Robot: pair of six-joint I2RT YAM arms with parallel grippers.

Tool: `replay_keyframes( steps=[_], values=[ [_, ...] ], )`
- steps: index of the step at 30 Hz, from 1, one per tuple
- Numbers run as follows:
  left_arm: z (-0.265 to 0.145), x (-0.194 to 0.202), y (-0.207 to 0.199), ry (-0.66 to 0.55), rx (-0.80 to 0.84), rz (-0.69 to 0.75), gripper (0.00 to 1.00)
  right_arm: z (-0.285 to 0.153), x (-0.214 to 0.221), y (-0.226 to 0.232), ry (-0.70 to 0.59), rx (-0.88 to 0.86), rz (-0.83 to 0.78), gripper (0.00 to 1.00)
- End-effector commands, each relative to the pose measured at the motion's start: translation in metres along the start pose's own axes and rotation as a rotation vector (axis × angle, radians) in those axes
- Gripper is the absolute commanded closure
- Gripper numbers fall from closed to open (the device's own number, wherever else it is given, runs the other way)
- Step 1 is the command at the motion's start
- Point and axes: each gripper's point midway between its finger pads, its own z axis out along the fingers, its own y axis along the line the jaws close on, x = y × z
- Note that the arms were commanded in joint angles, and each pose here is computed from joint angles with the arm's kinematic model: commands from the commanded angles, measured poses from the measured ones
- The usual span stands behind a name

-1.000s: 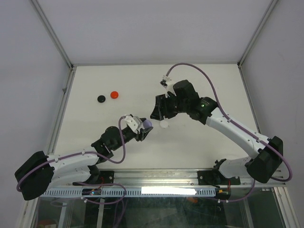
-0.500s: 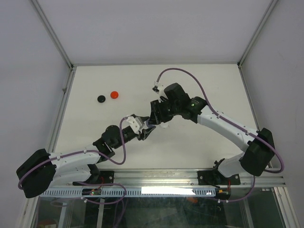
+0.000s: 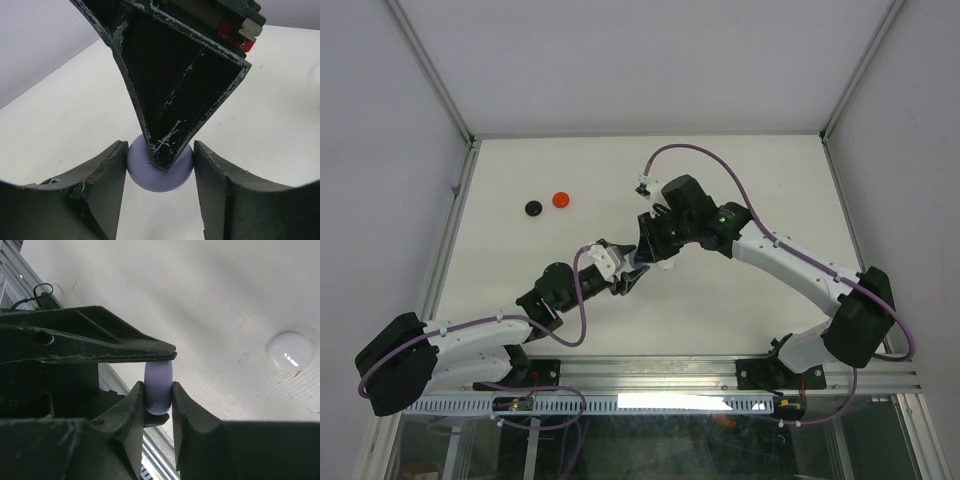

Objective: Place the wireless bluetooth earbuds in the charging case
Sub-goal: Adjust the charging case.

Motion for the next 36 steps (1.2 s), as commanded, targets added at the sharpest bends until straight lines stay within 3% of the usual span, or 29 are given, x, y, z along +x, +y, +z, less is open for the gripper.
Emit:
replay_keyframes(
  steps=[1,10,15,22,36],
  values=[
    [0.004,-0.033,-0.009,-0.088,0.054,0.014,0.45,-0.020,-0.024,0.019,-0.075,-0.048,-0.096,0.92],
    [-0.017,-0.037,-0.023,-0.076,0.114,-0.075,0.28,-0.044,-0.018,0.028,-0.042,-0.108,-0.274,0.99],
    [-0.028,-0.045,-0.032,-0.101,0.159,-0.132,0.24,-0.057,-0.010,0.040,-0.035,-0.189,-0.385,1.00],
    [-0.032,-0.050,-0.045,-0.096,0.260,-0.184,0.26,-0.081,-0.009,0.056,-0.086,-0.264,-0.524,1.00],
    [-0.035,-0.068,-0.053,-0.117,0.485,-0.325,0.40,-0.083,0.004,0.071,-0.036,-0.399,-0.658,1.00]
  ],
)
